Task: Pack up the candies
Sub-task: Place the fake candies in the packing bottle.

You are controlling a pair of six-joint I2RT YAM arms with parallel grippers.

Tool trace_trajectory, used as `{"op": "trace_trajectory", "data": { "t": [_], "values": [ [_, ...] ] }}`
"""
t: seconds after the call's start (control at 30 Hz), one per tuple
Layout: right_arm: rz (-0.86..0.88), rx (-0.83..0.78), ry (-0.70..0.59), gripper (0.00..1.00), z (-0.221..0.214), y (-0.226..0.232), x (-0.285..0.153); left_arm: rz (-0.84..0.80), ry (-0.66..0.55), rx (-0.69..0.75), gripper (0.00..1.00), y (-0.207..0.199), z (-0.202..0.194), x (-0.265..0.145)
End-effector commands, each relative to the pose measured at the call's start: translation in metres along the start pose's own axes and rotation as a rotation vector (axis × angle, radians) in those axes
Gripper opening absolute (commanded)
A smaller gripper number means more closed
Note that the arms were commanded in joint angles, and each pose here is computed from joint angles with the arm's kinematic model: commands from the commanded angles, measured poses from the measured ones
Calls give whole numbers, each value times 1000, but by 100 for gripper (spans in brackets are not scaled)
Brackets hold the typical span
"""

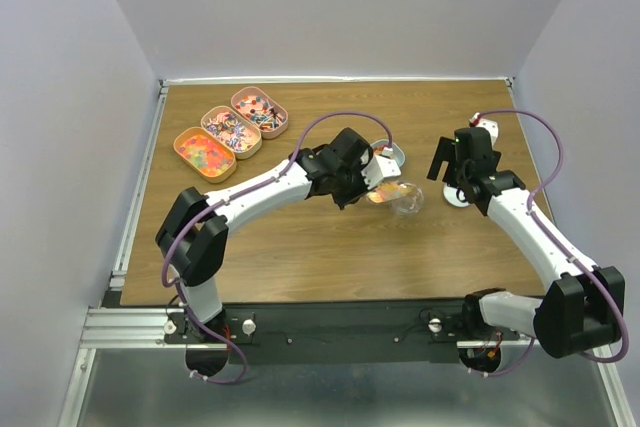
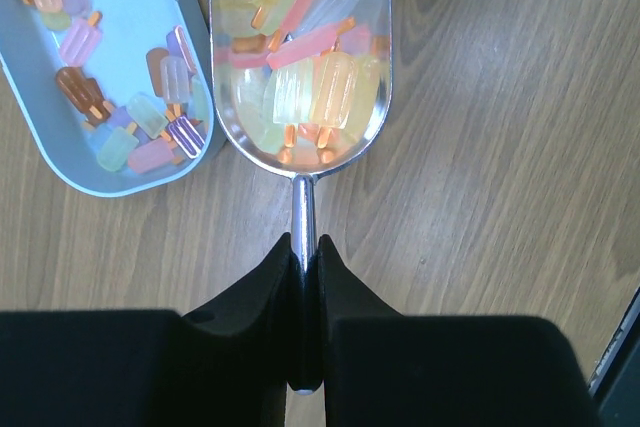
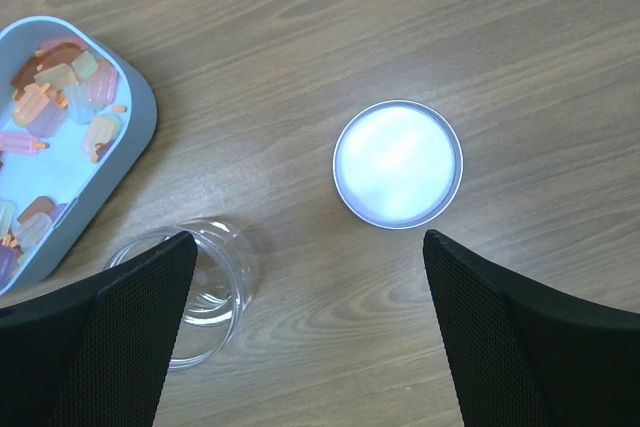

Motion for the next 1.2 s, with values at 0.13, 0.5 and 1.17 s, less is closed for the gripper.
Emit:
{"op": "trace_trajectory", "data": {
  "t": [0.13,0.5,1.17],
  "values": [
    [28,19,-28,100,1,1,-1,-10,21,16,0,-5,-5,9],
    [33,12,-18,100,-2,2,2,-3,79,22,0,-4,-6,10],
    [45,16,-23,100,-3,1,1,9,180,30,0,-9,5,0]
  ]
}}
Point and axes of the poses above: each gripper's point midway between its finger pads, its own x axis out along the fingers, its own y axis along the line the jaws close on, z = x × y, the point moved 8 cm from there along -x, back along the fingers, and after that the axes turned 11 degrees about x, right-handed, at the moved point
